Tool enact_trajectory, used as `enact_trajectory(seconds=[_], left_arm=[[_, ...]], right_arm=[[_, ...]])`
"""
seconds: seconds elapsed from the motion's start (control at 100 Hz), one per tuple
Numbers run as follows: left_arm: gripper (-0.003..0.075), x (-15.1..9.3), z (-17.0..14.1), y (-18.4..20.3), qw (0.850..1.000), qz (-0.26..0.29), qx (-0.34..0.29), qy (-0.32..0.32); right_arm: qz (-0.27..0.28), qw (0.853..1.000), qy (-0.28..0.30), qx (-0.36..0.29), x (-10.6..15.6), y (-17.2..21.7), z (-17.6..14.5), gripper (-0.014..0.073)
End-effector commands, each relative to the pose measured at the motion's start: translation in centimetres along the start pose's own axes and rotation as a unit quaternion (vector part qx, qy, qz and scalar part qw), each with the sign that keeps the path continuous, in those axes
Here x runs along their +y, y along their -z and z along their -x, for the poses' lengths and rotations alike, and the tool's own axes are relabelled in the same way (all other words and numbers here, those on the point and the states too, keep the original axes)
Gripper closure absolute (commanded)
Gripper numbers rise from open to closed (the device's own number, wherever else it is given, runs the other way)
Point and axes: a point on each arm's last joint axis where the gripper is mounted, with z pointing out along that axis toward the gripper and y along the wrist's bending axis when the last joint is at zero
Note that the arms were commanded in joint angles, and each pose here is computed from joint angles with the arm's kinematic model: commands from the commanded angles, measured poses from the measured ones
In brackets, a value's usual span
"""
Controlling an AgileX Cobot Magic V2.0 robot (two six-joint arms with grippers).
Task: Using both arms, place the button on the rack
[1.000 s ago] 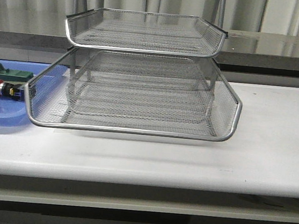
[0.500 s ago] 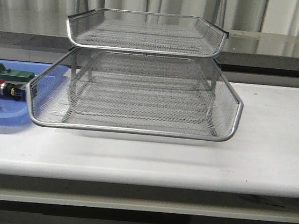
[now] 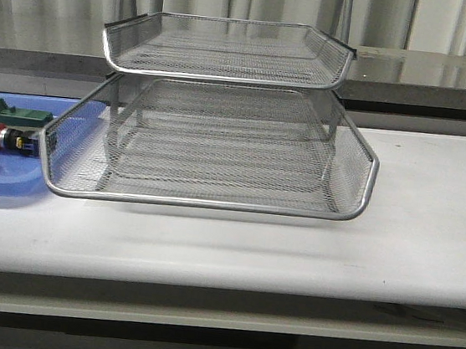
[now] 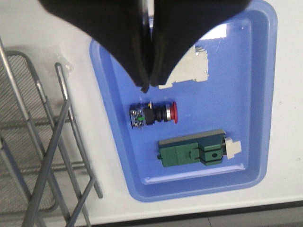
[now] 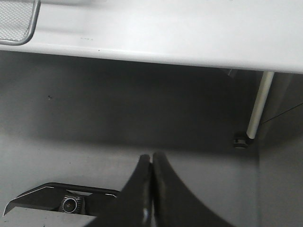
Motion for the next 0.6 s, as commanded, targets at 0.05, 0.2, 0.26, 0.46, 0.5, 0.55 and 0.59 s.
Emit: enact_trajectory(seconds=[0.05, 0.2, 0.26, 0.46, 0.5, 0.55, 0.59], left_arm=[[0.0741, 0.14, 1.79, 0.47, 0.999, 0.000, -0.005, -0.047], [0.0728, 0.26, 1.80, -0.05, 0.995, 0.004, 0.016, -0.094], [0.0684, 0.26, 1.80, -0.05, 0.994, 0.003, 0.016, -0.108], [0.0337, 0.24, 1.71, -0.05, 0.992, 0.001, 0.020, -0.125], [0.0283, 0.24, 1.71, -0.05, 0.992, 0.001, 0.020, -0.125], [0.0256, 0.24, 1.71, -0.05, 0.992, 0.001, 0.020, -0.125], [0.0260, 0.24, 1.71, -0.05, 0.992, 0.001, 0.020, -0.125]], right_arm=[[-0.001, 0.999, 0.003, -0.039, 0.01, 0.75, 1.00, 0.0664], [-0.001, 0.999, 0.003, -0.039, 0.01, 0.75, 1.00, 0.0664], [-0.001, 0.999, 0.003, -0.039, 0.01, 0.75, 1.00, 0.0664], [-0.001, 0.999, 0.003, -0.039, 0.01, 0.75, 1.00, 0.0664], [-0.001, 0.999, 0.003, -0.039, 0.01, 0.75, 1.00, 0.0664], [-0.001, 0.999, 0.003, -0.039, 0.01, 0.75, 1.00, 0.0664], [-0.001, 0.999, 0.003, -0.039, 0.01, 0.75, 1.00, 0.0664]])
